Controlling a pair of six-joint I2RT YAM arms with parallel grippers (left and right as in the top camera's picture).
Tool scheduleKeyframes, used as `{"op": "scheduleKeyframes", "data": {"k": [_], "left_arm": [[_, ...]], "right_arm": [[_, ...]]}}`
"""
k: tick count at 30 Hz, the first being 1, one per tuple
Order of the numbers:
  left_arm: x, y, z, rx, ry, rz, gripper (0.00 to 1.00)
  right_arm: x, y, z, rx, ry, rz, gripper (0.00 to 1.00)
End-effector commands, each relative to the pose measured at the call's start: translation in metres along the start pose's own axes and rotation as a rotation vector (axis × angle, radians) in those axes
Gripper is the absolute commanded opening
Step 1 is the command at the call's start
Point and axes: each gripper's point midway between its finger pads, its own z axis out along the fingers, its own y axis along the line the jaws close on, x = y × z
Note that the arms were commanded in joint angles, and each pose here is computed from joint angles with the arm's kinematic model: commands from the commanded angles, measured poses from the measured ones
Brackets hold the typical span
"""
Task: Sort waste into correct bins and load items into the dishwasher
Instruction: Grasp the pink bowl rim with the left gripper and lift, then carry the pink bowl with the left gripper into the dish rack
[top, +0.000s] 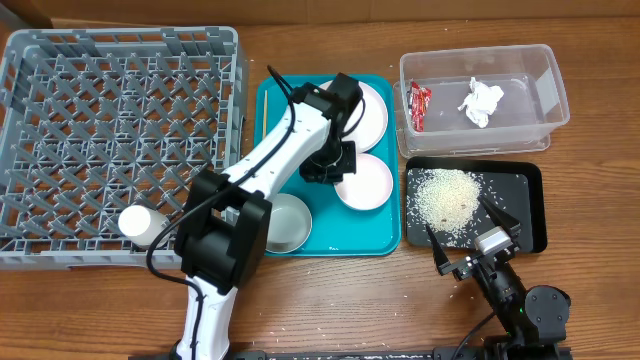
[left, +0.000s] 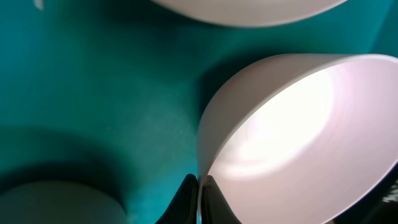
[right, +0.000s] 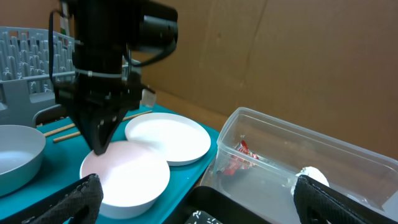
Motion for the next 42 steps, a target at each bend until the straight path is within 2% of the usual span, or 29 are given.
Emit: {"op": "scheduleKeyframes", "data": {"k": [1,4,9,17,18,19,20,22,24,25,27,30,35,36,39,40,42], "left_arm": [[-0.013,-0.004,-0.066,0.080,-0.141,0.017,0.04],[-0.011,0.010,-0.070,0.011,-0.153,0.007,0.04],[-0.001,0.026,-0.039,-0.102,-0.093,0.009,0.04],[0.011,0.025,0.003,-0.086,0.030,-0.005,0.04],[0.011,0.025,0.003,-0.085,0.029,-0.004,0.23],[0.010,0.025,0.002,-0.083,0.024,-0.004,0.51],[0.010,0.025,0.002,-0.082,0.022,-0.005,0.63],[0.008,0.027,0.002,-0.091,0.013,-0.005,0.71],[0.004,0.030,0.002,-0.113,-0.007,-0.003,0.72],[0.002,0.032,0.002,-0.127,-0.018,-0.002,0.71],[-0.001,0.036,0.001,-0.149,-0.031,-0.002,0.59],[-0.001,0.038,0.001,-0.154,-0.034,-0.003,0.49],[0.004,0.047,0.020,-0.173,-0.022,-0.002,0.49],[0.005,0.049,0.026,-0.173,-0.020,-0.004,0.45],[0.006,0.053,0.037,-0.148,-0.011,-0.018,0.22],[0.005,0.053,0.037,-0.135,-0.007,-0.025,0.04],[0.003,0.051,0.031,-0.103,-0.005,-0.039,0.04]], "right_arm": [[0.003,0.002,0.000,-0.006,0.000,0.003,1.00],[0.003,0.002,0.000,-0.006,0.000,0.004,1.00],[0.003,0.002,0.000,-0.006,0.000,0.004,1.00],[0.003,0.002,0.000,-0.006,0.000,0.004,1.00],[0.003,0.002,0.000,-0.006,0.000,0.004,1.00],[0.003,0.002,0.000,-0.006,0.000,0.004,1.00],[0.003,0.002,0.000,-0.006,0.000,0.004,1.00],[0.003,0.002,0.000,-0.006,0.000,0.004,1.00],[0.003,0.002,0.000,-0.006,0.000,0.004,1.00],[0.003,0.002,0.000,-0.006,0.000,0.004,1.00],[0.003,0.002,0.000,-0.006,0.000,0.004,1.00],[0.003,0.002,0.000,-0.006,0.000,0.003,1.00],[0.003,0.002,0.000,-0.006,0.000,0.004,1.00],[0.003,0.002,0.000,-0.006,0.000,0.003,1.00],[0.003,0.002,0.000,-0.006,0.000,0.004,1.00],[0.003,0.002,0.000,-0.006,0.000,0.004,1.00],[0.003,0.002,0.000,-0.006,0.000,0.004,1.00]]}}
